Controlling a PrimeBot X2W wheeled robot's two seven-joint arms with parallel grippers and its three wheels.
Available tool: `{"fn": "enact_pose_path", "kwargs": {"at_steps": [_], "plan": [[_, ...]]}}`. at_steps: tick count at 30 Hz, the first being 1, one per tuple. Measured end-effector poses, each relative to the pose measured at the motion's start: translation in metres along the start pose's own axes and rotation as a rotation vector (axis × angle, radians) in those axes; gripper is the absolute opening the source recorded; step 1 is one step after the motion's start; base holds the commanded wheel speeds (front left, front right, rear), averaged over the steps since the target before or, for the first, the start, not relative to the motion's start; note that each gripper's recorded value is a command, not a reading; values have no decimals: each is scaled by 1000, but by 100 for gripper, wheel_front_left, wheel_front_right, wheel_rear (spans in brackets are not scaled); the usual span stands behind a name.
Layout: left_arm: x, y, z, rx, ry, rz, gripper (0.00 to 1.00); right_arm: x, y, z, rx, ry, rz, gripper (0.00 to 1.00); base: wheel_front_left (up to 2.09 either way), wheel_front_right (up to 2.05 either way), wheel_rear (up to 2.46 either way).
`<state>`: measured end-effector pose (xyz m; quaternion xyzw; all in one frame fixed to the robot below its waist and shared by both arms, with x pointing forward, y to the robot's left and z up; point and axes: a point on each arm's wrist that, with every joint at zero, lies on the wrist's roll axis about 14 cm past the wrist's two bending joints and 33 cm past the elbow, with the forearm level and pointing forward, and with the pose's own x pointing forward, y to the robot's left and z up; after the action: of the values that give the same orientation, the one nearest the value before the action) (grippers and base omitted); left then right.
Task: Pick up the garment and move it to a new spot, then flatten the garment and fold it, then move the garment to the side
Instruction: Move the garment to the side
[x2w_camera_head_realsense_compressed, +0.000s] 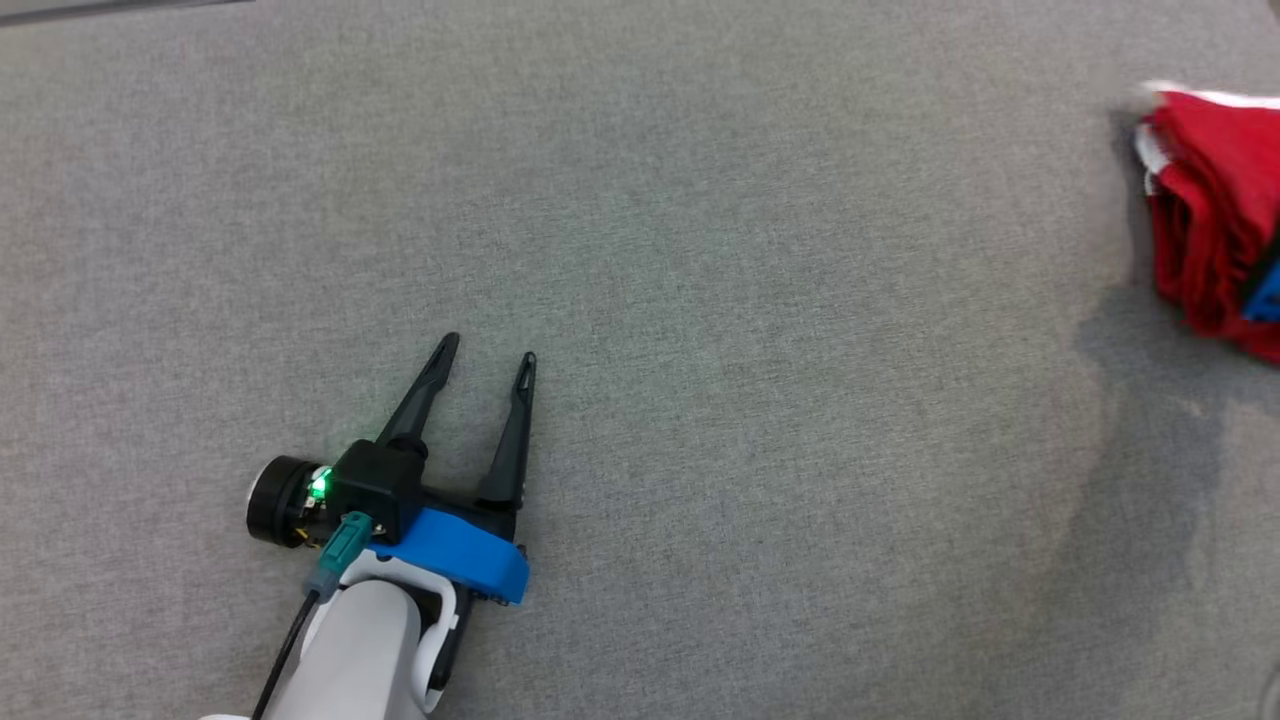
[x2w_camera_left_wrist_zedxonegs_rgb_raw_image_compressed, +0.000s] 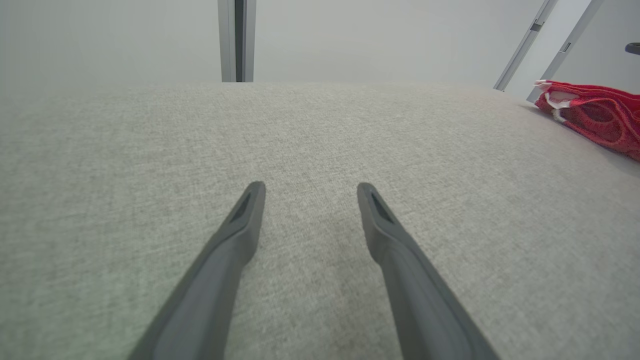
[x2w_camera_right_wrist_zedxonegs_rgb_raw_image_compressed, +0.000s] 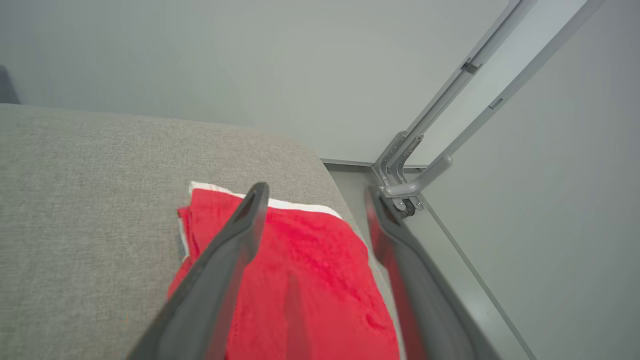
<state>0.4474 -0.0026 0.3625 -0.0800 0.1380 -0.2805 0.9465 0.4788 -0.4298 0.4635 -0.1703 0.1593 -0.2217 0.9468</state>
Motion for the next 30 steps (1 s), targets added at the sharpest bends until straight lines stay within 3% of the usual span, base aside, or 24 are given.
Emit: {"fn": "enact_pose_path", "kwargs": {"at_steps": [9, 13, 19, 30], "plan": [[-21, 31, 20, 32, -26, 117, 100, -23, 92, 76, 122, -232, 180, 100, 0, 0, 0], [-59, 60, 33, 35, -49, 260, 100, -68, 146, 56, 220, -219, 332, 100, 0, 0, 0], [-95, 73, 35, 29, -56, 353, 100, -111, 172, 18, 288, -139, 423, 100, 0, 0, 0], [-134, 71, 30, 12, -55, 413, 100, -157, 170, -12, 320, -95, 456, 100, 0, 0, 0]]}}
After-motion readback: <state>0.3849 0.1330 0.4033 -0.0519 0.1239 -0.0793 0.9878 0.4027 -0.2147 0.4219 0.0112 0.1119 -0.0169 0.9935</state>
